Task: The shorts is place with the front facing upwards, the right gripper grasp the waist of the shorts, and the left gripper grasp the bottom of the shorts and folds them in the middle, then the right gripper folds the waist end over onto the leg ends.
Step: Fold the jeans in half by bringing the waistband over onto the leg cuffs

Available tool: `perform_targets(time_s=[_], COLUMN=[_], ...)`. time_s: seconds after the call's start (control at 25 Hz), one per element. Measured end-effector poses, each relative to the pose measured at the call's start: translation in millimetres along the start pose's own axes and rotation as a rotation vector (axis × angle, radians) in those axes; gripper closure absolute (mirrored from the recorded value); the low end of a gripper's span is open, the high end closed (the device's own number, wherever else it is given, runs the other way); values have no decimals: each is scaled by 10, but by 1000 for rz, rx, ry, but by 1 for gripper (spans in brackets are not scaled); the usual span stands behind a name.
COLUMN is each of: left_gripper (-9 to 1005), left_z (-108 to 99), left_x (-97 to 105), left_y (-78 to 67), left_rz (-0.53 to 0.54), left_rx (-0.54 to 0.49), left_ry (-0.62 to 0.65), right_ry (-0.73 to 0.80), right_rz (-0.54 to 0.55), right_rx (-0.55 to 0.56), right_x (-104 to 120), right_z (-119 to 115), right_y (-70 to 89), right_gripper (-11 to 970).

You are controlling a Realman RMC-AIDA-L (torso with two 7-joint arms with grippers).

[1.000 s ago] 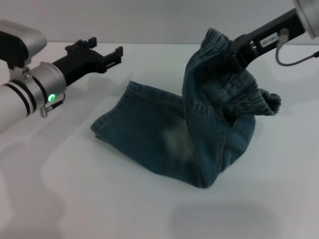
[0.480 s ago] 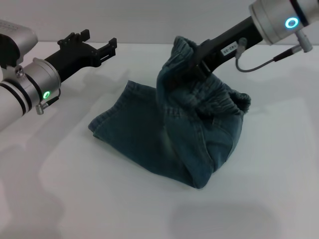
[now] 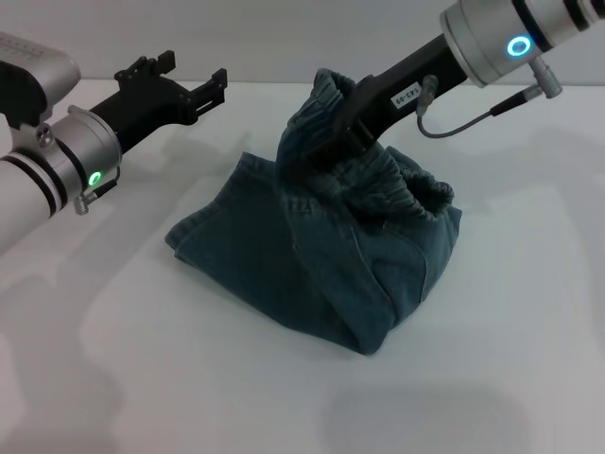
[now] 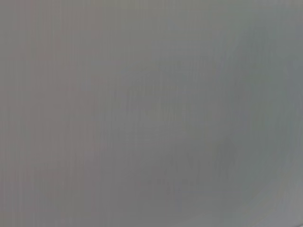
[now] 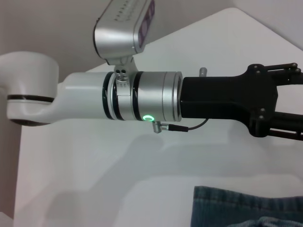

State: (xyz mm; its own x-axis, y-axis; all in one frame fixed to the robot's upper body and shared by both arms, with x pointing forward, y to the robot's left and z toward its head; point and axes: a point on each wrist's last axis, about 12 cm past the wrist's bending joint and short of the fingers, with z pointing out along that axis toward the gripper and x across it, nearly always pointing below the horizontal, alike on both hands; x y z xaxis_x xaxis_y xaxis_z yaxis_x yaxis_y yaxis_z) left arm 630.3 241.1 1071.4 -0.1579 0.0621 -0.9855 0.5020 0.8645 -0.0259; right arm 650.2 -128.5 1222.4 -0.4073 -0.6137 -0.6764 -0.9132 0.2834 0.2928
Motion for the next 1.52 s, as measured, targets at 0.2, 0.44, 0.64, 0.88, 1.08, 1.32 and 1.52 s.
perform_targets(time_s=[0.2, 0.44, 0.64, 0.88, 1.08, 1.32, 1.52], left_gripper=[189, 190, 191, 193, 194, 195, 196], left_z=[17, -3, -22, -33, -38, -34, -4], left_x=[9, 38, 68, 77, 72, 48, 18], left_y=[-47, -52, -59, -53, -30, -1, -9], left_rz=[6, 5, -1, -2, -14, -18, -18], left_rx=[9, 6, 5, -9, -26, -40, -38], left_ry=[-5, -2, 1, -7, -13, -22, -28], right_ry=[42, 154, 238, 260, 254, 246, 226], right_rz=[-41, -111, -183, -258, -259, -229, -214], right_rx=[9, 32, 71, 83, 67, 6, -46], right_x=[-62, -175, -251, -308, -305, -161, -40], right_z=[101, 278, 401, 469, 470, 478, 562], right_y=[40, 127, 176, 207, 225, 245, 281], right_gripper=[468, 468, 468, 468, 468, 468, 468])
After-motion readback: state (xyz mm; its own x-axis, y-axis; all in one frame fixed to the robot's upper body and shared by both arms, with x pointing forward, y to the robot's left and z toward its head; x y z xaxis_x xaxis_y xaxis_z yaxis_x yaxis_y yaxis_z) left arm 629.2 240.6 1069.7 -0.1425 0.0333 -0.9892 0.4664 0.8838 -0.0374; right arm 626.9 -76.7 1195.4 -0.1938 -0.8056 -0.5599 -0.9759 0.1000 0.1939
